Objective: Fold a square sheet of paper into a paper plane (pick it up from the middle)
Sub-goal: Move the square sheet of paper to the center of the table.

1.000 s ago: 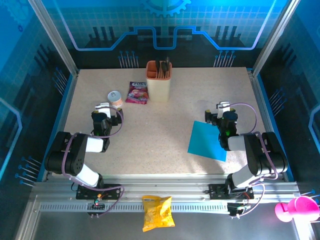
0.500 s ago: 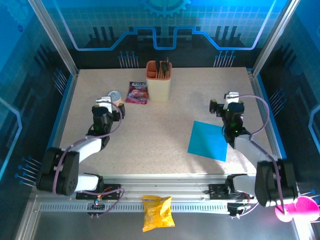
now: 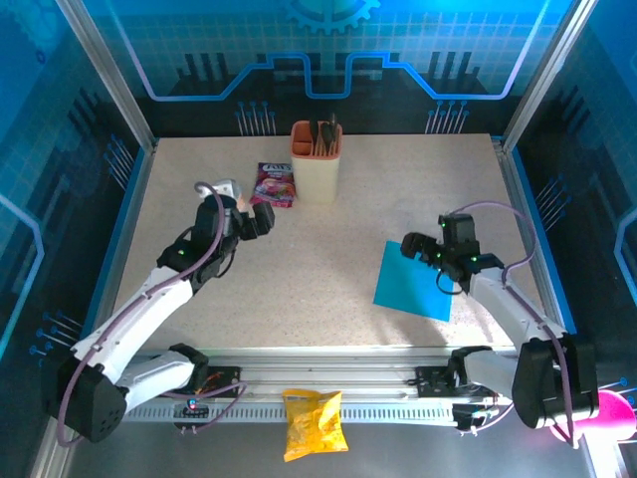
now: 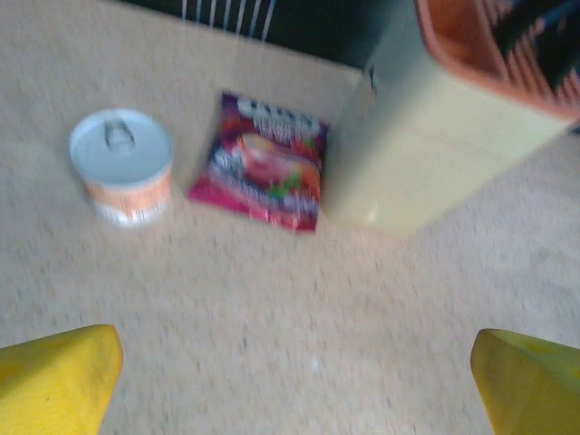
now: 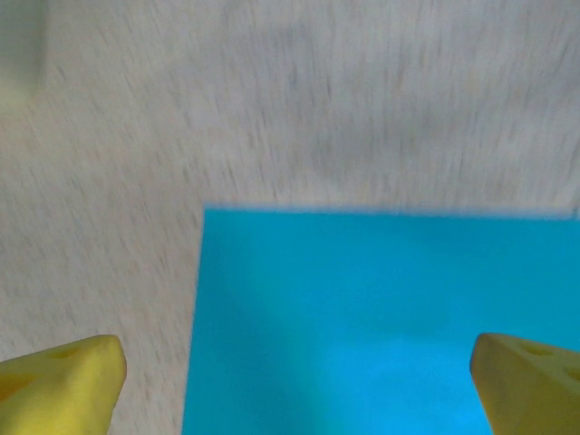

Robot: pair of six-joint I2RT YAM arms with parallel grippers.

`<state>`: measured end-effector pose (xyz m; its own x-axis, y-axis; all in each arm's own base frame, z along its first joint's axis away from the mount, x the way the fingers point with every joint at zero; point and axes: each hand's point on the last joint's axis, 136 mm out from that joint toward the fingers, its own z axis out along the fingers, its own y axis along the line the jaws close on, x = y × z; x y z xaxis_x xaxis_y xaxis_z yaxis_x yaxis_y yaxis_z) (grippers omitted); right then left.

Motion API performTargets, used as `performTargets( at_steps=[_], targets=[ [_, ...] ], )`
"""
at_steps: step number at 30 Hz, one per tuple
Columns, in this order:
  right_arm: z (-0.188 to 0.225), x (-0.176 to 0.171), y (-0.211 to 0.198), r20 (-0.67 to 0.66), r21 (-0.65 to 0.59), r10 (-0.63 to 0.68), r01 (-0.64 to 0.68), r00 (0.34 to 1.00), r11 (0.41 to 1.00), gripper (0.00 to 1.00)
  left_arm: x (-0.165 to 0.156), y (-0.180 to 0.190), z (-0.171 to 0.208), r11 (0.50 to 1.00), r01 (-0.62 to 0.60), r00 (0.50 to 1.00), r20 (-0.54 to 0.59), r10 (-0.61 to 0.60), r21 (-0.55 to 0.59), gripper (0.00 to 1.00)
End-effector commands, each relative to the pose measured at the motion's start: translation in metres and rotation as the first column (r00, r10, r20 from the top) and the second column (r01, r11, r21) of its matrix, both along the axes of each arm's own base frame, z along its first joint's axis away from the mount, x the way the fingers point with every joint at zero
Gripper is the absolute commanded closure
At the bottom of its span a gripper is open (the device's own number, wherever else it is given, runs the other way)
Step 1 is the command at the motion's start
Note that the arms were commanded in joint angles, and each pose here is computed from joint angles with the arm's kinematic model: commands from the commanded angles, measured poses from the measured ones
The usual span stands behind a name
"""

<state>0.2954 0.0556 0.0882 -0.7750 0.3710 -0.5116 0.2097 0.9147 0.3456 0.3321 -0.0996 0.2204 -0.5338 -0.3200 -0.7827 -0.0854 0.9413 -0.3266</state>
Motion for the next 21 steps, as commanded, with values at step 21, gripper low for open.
performTargets(
  at_steps=[21],
  targets=[
    [-0.078,-0.034,0.101,-0.232,-0.022,0.044,-0.051,0.972,0.998,0.01,-0.070,-0.006,-0.031,0.997,0.031,0.990,-0.132,-0.041,-0.071,0.00]
  ],
)
